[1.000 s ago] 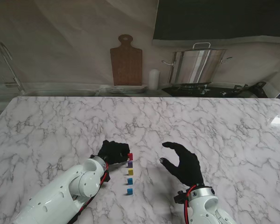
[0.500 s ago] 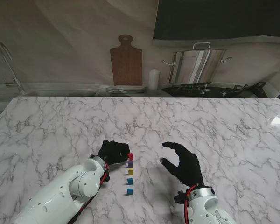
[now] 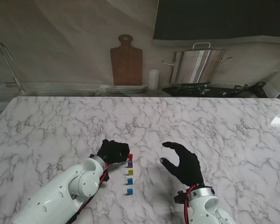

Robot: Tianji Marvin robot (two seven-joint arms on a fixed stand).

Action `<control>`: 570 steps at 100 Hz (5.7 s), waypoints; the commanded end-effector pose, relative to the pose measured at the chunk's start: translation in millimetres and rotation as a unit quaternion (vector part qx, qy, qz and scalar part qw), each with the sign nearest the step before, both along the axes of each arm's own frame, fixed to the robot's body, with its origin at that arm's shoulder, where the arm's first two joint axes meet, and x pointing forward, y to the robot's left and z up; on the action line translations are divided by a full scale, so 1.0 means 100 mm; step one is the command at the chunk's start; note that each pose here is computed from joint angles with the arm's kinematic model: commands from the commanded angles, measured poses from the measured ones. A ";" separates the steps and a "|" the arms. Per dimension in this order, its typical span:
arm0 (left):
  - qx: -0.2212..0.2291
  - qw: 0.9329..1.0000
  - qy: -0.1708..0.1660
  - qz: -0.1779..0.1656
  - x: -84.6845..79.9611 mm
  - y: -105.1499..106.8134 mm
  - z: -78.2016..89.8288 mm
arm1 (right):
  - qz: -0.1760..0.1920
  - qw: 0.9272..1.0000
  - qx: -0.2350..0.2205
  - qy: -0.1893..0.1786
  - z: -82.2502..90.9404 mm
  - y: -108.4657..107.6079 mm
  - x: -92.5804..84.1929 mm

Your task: Arrange dominoes in a row

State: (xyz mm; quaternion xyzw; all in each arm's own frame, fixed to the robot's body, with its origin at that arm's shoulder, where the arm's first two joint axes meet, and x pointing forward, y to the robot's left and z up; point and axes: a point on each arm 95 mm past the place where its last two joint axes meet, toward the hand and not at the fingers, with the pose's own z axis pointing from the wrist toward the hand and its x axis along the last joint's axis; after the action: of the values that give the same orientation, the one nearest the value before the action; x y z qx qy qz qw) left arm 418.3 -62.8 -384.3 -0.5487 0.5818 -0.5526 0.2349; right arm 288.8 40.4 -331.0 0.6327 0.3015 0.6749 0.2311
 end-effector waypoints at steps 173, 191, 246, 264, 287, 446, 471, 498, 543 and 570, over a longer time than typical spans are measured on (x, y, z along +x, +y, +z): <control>0.020 1.000 0.017 -0.012 -0.02 -0.01 0.02 | -0.001 1.000 0.000 0.002 0.00 0.00 -0.02; 0.014 1.000 0.018 -0.008 -0.02 -0.02 0.02 | -0.001 1.000 0.000 0.002 0.00 0.00 -0.01; -0.002 1.000 0.009 0.004 0.00 -0.06 0.01 | -0.001 1.000 0.000 0.004 0.00 0.00 -0.01; 0.001 1.000 -0.001 -0.001 0.01 -0.05 0.01 | -0.001 1.000 0.000 0.003 0.00 0.00 -0.01; 0.014 1.000 -0.018 -0.007 0.00 -0.02 0.00 | 0.000 1.000 0.000 0.003 -0.01 0.01 -0.01; 0.063 0.996 -0.057 -0.037 -0.04 -0.05 0.02 | -0.002 1.000 0.001 0.003 0.00 0.00 -0.01; 0.068 0.995 -0.055 -0.038 -0.05 -0.05 0.02 | -0.001 1.000 0.001 0.003 0.00 0.00 -0.01; 0.073 0.995 -0.051 -0.038 -0.06 -0.05 0.01 | -0.001 1.000 0.001 0.004 -0.01 0.00 -0.01; 0.079 0.995 -0.048 -0.040 -0.07 -0.05 0.02 | -0.001 1.000 0.001 0.004 0.00 0.00 -0.01; 0.083 0.995 -0.046 -0.042 -0.06 -0.04 0.02 | -0.002 1.000 0.001 0.004 0.00 0.00 -0.01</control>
State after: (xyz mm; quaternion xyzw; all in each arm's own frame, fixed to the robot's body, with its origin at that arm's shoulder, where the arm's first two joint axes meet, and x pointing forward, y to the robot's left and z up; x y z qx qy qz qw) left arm 413.0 -66.4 -381.4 -0.4759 0.6301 -0.5424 0.2867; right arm 288.8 40.2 -330.7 0.6334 0.3008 0.6747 0.2305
